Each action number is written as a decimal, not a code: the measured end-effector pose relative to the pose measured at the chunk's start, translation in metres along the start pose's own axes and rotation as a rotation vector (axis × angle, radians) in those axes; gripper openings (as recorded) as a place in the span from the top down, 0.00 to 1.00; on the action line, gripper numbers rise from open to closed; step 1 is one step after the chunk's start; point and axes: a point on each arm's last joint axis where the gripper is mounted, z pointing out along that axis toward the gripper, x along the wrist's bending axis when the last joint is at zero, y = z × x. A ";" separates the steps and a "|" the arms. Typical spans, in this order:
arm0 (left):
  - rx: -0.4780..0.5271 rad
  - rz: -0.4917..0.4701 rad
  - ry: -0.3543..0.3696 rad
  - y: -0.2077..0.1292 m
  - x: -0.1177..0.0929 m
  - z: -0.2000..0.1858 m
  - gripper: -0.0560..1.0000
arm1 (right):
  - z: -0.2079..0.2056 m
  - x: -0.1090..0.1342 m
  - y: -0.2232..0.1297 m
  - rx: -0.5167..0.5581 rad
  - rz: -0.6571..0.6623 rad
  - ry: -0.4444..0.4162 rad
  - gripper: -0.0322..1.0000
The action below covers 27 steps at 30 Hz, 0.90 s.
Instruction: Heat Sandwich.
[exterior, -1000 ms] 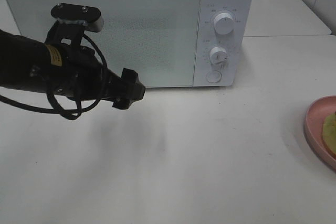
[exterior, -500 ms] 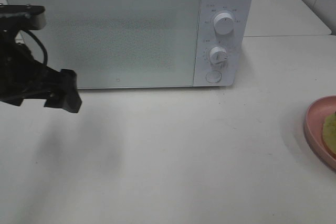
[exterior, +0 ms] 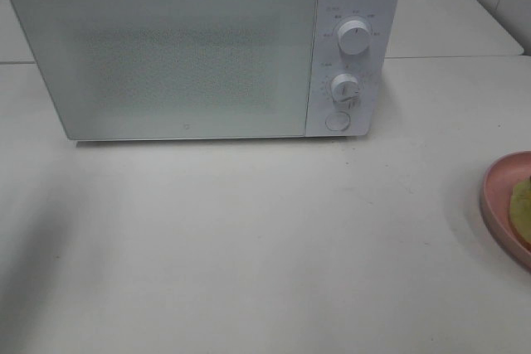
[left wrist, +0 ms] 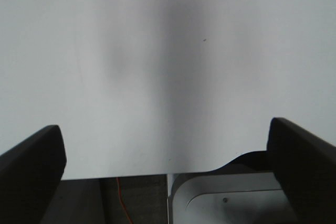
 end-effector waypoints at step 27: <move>-0.068 0.021 0.080 -0.099 0.021 -0.009 0.02 | 0.000 0.000 0.000 0.000 0.000 0.000 0.24</move>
